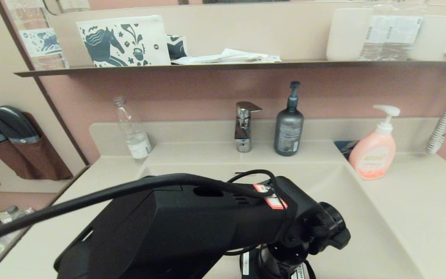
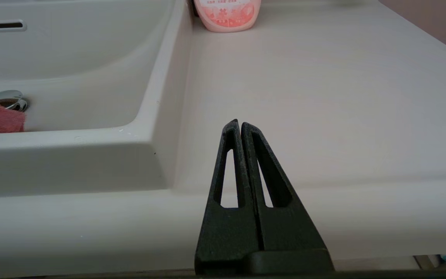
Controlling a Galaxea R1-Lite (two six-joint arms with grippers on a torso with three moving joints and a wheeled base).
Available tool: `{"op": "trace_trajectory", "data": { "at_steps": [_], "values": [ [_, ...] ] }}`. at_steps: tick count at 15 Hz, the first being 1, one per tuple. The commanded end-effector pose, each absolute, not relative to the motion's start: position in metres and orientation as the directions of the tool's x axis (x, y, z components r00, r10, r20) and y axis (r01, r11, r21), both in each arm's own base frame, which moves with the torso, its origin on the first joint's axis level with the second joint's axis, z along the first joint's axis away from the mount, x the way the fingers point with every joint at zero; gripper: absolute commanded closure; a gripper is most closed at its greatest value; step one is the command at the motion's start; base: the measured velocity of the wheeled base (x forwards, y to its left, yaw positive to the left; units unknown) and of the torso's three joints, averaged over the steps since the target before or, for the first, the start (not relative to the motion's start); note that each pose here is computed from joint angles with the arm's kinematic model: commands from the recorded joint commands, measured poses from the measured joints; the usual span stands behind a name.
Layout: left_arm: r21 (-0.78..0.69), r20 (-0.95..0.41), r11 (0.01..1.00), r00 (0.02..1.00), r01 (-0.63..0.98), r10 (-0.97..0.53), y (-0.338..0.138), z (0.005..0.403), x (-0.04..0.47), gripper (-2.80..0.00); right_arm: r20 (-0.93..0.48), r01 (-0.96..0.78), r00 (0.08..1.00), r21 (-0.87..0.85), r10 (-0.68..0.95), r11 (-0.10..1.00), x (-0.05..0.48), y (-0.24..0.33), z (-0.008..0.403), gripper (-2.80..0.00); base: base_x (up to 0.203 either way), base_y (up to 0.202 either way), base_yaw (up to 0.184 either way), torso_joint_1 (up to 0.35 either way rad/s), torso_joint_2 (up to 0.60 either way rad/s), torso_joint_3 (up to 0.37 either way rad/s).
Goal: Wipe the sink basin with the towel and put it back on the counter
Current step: Wipe the sink
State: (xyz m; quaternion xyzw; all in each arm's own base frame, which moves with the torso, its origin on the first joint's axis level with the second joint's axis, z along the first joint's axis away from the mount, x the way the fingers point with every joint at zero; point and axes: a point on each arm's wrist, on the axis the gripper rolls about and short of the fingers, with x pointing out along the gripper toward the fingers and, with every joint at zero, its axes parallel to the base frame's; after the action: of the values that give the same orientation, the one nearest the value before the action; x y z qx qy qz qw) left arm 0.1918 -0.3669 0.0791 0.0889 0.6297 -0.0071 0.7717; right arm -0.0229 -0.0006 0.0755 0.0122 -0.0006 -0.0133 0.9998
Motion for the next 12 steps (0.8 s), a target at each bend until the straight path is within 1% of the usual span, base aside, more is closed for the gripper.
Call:
{"op": "trace_trajectory", "data": {
  "at_steps": [1,5,8,12],
  "values": [
    [0.184,-0.971,0.979,0.170,0.089,0.167,-0.353,0.066,0.203,0.00,0.000,0.026,1.000,0.025,-0.026,0.999,-0.023,-0.001,0.075,0.00,0.000,0.000,0.000,0.000,0.00,0.000],
    [0.238,-0.966,0.968,0.125,0.078,0.227,-0.329,0.051,0.226,0.00,0.000,0.026,1.000,0.025,-0.026,0.999,-0.023,-0.001,0.075,0.00,0.000,0.000,0.000,0.000,0.00,0.000],
    [0.280,-0.959,0.952,0.091,0.125,0.270,-0.313,0.044,0.235,0.00,0.000,0.026,1.000,0.025,-0.026,0.999,-0.023,-0.001,0.075,0.00,0.000,0.000,0.000,0.000,0.00,0.000],
    [0.288,-0.957,0.946,0.084,0.148,0.278,-0.309,0.042,0.241,0.00,0.000,0.026,1.000,0.025,-0.026,0.999,-0.023,-0.001,0.075,0.00,0.000,0.000,0.000,0.000,0.00,0.000]
  ]
}}
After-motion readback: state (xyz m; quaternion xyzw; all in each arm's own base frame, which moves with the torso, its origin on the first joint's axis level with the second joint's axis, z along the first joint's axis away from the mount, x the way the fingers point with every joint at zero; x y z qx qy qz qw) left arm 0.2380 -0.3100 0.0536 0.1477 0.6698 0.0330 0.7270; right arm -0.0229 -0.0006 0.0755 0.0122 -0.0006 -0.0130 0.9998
